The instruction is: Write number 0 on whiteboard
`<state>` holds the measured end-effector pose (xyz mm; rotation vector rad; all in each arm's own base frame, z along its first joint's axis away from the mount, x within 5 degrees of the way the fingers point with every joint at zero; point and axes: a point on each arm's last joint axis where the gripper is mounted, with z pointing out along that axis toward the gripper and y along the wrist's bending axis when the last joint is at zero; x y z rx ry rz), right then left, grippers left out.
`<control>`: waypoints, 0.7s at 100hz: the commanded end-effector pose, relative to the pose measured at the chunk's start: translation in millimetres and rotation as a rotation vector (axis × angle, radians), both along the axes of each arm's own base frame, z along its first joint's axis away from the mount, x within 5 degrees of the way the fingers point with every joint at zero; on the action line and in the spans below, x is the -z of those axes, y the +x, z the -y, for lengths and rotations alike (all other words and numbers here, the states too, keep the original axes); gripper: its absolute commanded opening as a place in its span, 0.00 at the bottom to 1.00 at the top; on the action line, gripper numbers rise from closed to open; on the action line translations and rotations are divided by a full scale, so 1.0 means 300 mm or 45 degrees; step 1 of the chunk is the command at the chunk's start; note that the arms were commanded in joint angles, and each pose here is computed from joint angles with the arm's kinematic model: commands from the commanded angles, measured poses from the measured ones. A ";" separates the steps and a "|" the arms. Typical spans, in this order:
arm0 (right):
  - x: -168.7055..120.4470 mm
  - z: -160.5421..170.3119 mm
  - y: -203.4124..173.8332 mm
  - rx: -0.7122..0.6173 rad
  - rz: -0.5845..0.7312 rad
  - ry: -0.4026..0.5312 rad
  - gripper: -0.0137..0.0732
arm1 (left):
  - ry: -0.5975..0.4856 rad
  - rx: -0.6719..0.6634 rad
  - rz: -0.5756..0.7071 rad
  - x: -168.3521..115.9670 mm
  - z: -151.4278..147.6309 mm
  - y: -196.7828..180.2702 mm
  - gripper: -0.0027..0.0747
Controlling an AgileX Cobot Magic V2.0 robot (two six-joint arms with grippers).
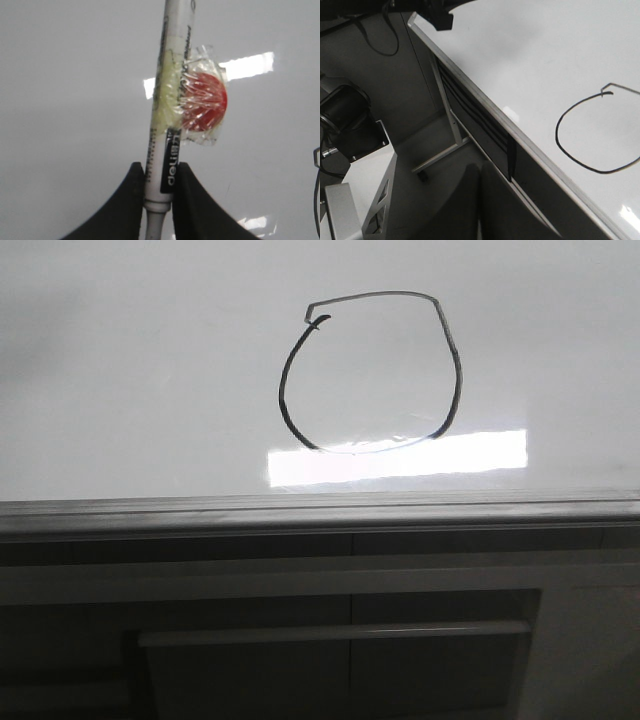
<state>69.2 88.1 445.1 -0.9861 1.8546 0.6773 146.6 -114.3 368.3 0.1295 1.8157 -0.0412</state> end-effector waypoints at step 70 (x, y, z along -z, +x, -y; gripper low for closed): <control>0.047 -0.008 0.019 0.047 -0.020 0.057 0.08 | 0.098 -0.114 -0.127 0.299 0.199 0.307 0.01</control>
